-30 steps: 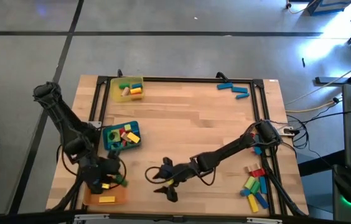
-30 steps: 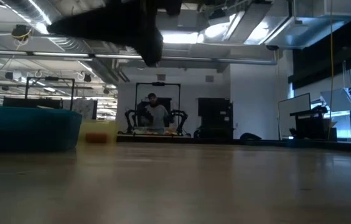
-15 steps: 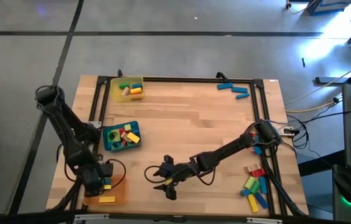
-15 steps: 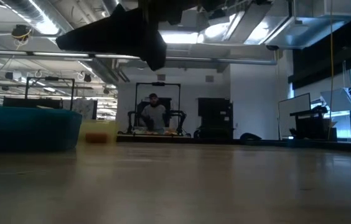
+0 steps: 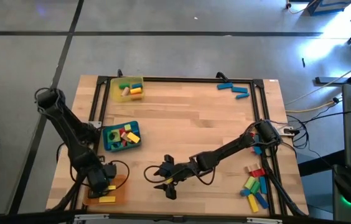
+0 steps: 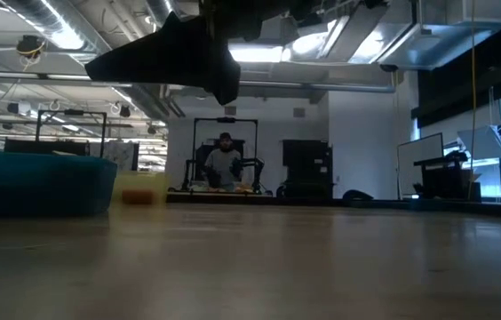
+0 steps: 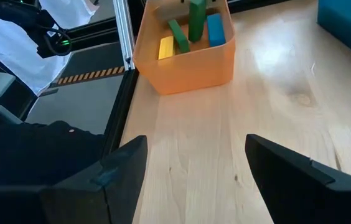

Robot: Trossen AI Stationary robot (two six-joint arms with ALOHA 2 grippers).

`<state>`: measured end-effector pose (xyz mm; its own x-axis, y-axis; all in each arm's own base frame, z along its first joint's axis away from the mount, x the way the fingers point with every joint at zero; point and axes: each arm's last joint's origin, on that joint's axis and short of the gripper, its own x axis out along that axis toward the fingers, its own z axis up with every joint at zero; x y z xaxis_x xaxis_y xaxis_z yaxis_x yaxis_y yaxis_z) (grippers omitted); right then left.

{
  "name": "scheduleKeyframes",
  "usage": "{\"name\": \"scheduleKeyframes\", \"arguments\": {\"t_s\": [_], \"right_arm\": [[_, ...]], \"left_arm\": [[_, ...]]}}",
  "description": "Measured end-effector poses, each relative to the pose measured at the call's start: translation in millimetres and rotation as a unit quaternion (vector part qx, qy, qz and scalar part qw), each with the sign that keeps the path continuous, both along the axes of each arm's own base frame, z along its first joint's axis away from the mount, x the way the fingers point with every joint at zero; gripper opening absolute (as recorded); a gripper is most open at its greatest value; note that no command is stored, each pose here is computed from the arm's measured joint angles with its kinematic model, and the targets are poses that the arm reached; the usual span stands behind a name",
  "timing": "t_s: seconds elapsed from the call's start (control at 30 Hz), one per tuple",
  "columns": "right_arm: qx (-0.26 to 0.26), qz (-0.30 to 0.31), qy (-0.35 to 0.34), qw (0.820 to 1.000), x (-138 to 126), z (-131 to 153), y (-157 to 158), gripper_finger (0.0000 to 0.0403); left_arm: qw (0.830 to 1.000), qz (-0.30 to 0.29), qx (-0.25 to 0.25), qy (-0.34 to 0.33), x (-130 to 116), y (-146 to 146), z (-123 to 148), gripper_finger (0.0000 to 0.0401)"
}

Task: Sort blocks by size
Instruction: Put the green block into the orange bin, then put the blue block into the orange bin

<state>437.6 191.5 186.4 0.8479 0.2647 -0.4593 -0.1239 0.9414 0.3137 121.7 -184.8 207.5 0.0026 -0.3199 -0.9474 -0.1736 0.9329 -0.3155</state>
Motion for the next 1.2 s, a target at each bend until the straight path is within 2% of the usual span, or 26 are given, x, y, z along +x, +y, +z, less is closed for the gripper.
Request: {"name": "scheduleKeyframes", "arguments": {"t_s": [0.13,0.33,0.4,0.53,0.8,1.03,1.2], "right_arm": [[-0.001,-0.001,0.000,1.000,0.0,0.0,0.0,0.0271],[-0.005,-0.008,-0.001,1.000,0.1,-0.1,-0.5,0.0271],[-0.005,-0.008,-0.002,1.000,0.1,0.0,-0.4,0.0271],[-0.005,-0.009,-0.002,1.000,0.5,-0.2,-1.4,0.0271],[-0.013,-0.027,0.007,1.000,2.9,-1.7,-10.0,0.0271],[-0.049,-0.046,0.079,0.995,-6.3,3.8,-29.1,0.0271],[-0.113,-0.080,0.151,0.979,-21.3,9.4,-46.2,0.0271]], "left_arm": [[0.998,-0.002,0.007,-0.060,6.4,5.4,10.0,0.0205],[0.984,-0.020,0.064,-0.163,15.5,13.7,15.0,0.0207],[0.972,-0.033,0.089,-0.214,19.5,13.4,16.6,0.0207],[0.934,-0.053,0.150,-0.320,28.1,12.1,21.5,0.0207],[0.888,-0.119,0.143,-0.420,50.7,13.1,16.0,0.0207],[0.865,-0.141,0.088,-0.473,72.4,30.1,-0.3,0.0208],[0.852,-0.133,0.112,-0.494,83.6,48.3,-7.9,0.0208]]}}
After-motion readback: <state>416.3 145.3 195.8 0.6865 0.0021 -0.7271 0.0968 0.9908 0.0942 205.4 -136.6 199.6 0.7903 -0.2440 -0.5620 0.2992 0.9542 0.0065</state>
